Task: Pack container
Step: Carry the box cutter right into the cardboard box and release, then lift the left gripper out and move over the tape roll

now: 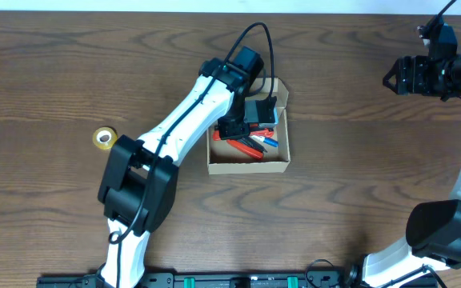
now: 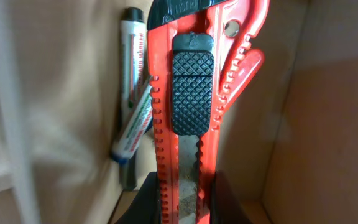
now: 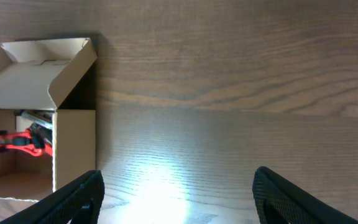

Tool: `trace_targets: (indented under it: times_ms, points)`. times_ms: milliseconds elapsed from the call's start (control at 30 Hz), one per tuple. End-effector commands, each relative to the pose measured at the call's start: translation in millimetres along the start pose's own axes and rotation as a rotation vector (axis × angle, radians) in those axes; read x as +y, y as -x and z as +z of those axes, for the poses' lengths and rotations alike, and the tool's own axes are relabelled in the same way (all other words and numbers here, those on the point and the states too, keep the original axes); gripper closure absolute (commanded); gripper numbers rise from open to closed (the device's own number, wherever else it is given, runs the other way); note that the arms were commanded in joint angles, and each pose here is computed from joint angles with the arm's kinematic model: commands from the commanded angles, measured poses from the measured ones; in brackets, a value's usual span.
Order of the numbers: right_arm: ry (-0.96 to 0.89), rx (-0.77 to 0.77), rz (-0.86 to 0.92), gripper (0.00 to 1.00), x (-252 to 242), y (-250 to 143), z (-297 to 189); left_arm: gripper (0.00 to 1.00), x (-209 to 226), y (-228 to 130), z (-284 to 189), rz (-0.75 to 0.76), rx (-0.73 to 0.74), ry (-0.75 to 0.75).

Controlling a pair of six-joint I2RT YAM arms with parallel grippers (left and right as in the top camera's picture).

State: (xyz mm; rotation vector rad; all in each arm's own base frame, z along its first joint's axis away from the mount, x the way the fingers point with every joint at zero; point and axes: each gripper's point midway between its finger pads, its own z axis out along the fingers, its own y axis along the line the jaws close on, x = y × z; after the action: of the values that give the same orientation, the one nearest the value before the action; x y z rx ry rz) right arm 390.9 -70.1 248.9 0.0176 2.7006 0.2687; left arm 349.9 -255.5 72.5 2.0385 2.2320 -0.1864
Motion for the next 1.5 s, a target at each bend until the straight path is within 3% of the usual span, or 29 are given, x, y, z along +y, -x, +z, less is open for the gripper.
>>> trace_targets:
  times_ms: [0, 133, 200, 300, 367, 467, 533, 600, 700, 800, 967, 1167, 1467]
  points:
    - [0.014, -0.005, -0.022, 0.24, 6.8, -0.5, -2.7, 0.94, -2.9, 2.8, 14.9, -0.014, 0.007, -0.036]
    - [0.014, -0.005, -0.022, 0.24, 6.8, -0.5, -2.7, 0.92, -4.3, -0.9, 28.7, -0.054, 0.030, -0.061]
    - [0.014, -0.005, -0.022, 0.24, 6.8, -0.5, -2.7, 0.80, -4.8, -2.0, 32.2, -0.081, 0.037, -0.067]
    - [0.014, -0.004, -0.022, 0.24, 6.8, -0.6, -2.7, 0.76, -4.4, -2.5, 31.8, -0.107, 0.041, -0.064]
    - [0.013, -0.005, -0.023, 0.24, 6.8, -0.4, -2.7, 0.56, -4.8, -3.7, 31.4, -0.121, 0.048, -0.064]
    - [0.013, -0.005, -0.023, 0.24, 6.7, -0.4, -2.7, 0.56, -8.3, -7.0, 30.6, -0.123, 0.063, -0.077]
    - [0.013, -0.005, -0.023, 0.24, 6.7, -0.4, -2.7, 0.44, -9.7, -10.0, 28.9, -0.125, 0.077, -0.078]
    - [0.013, -0.005, -0.023, 0.24, 6.7, -0.4, -2.7, 0.41, -9.5, -12.4, 24.9, -0.124, 0.088, -0.068]
    - [0.013, -0.005, -0.023, 0.24, 6.7, -0.4, -2.7, 0.36, -7.4, -10.0, 12.3, -0.127, 0.071, -0.040]
    - [0.013, -0.005, -0.023, 0.24, 6.7, -0.5, -2.7, 0.22, -3.5, -5.5, -12.5, -0.124, 0.037, 0.017]
    - [0.013, -0.005, -0.022, 0.24, 6.7, -0.5, -2.7, 0.20, -2.2, -6.4, -67.5, -0.149, -0.016, 0.127]
    - [0.007, 0.002, -0.022, 0.24, 5.7, -2.0, -2.7, 0.05, 8.4, -51.7, -129.9, -0.409, 0.003, 0.292]
    - [0.008, 0.007, -0.023, 0.24, 6.0, -3.2, -2.7, 0.05, 35.7, -172.8, -187.5, -0.950, -0.008, 0.422]
